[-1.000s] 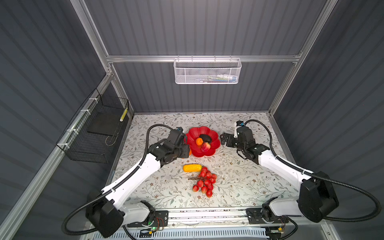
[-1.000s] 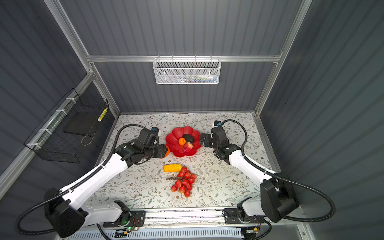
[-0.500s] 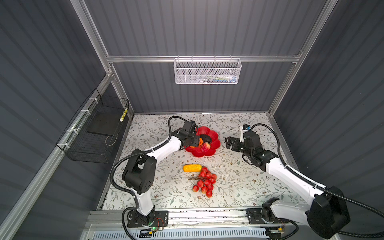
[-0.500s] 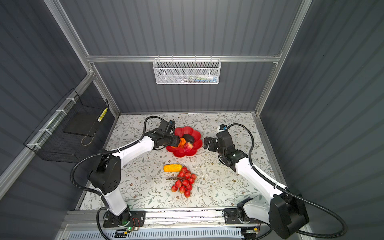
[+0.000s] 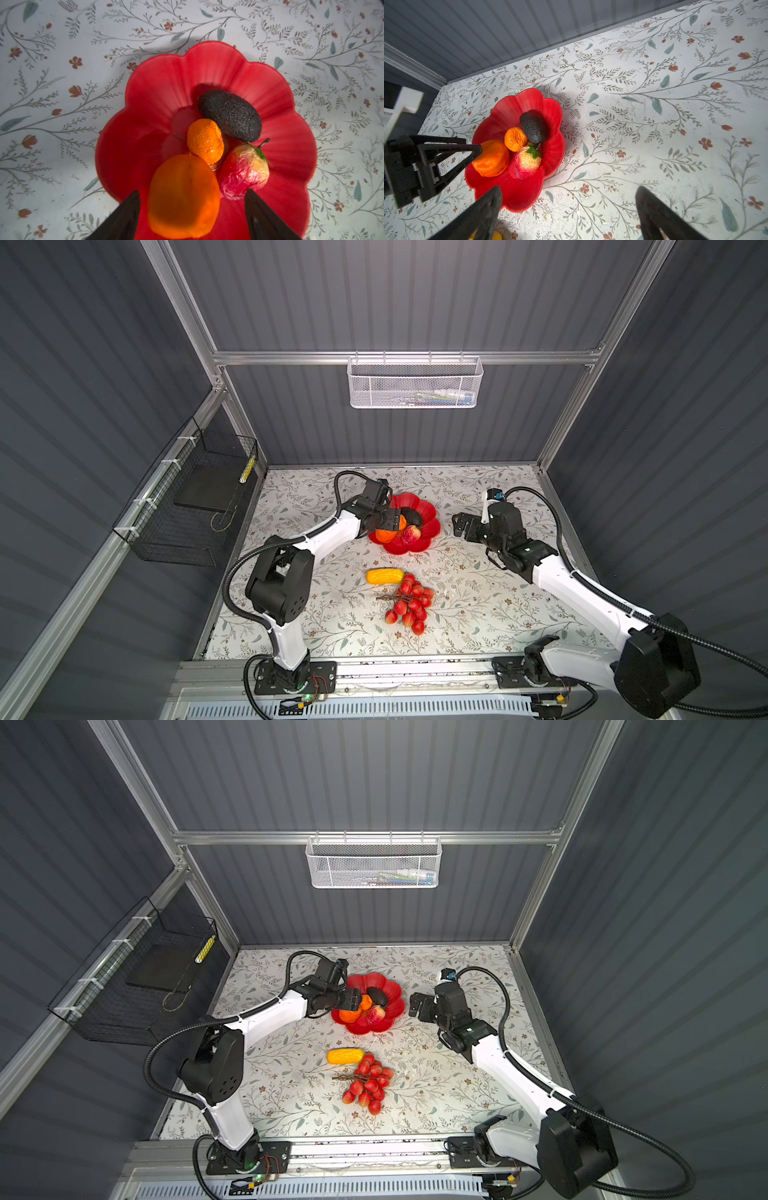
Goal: Place and organize the fake fruits in the fruit bowl
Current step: 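Grasp the large orange mango with the left gripper and place it in the bowl, then lower the left gripper onto the yellow squash and grasp it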
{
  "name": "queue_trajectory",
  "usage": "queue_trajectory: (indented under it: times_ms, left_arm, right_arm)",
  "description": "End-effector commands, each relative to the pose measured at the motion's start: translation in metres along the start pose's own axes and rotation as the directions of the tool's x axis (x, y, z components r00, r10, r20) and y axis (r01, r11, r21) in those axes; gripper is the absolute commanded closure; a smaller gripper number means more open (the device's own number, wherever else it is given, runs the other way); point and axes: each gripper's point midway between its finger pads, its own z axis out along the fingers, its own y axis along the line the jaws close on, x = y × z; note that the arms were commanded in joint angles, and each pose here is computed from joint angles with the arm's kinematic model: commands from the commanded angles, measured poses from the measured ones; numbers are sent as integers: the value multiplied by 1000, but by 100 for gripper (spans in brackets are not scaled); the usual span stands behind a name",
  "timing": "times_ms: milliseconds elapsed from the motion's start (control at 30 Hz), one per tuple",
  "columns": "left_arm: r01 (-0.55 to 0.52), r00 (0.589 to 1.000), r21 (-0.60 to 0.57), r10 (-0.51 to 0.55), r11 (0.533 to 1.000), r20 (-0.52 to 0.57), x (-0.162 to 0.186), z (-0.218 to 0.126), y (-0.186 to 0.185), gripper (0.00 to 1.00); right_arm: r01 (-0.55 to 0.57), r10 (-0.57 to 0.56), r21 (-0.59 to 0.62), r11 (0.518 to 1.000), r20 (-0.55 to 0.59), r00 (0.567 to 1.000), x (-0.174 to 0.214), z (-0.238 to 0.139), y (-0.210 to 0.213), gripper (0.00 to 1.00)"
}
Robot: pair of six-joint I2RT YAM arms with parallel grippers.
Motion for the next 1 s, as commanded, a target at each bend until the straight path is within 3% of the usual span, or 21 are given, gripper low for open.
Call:
queue_trajectory:
  times_ms: [0,200,400,500,967]
  left_arm:
    - [-75,996,-43,77,996,53,-13,-42,5,20]
    - [-251,968,-58,251,966,-1,21,-101,15,22]
    - [-408,884,17,400,913,-240,91,-124,21,25]
    - [-462,838,36,449,886,-311,113,-121,20,26]
    - [-542,732,156,555,826,-394,148,-62,-15,26]
  right_arm:
    - [11,-11,12,1000,0,1000,-1,1,-2,1]
    - [7,-7,18,1000,-4,1000,2,3,-6,1]
    - [4,-4,3,1000,-8,1000,2,8,-4,1]
    - [5,-5,-7,1000,-5,1000,0,9,-1,1]
    - [4,-4,19,1000,15,1000,2,-2,-12,1]
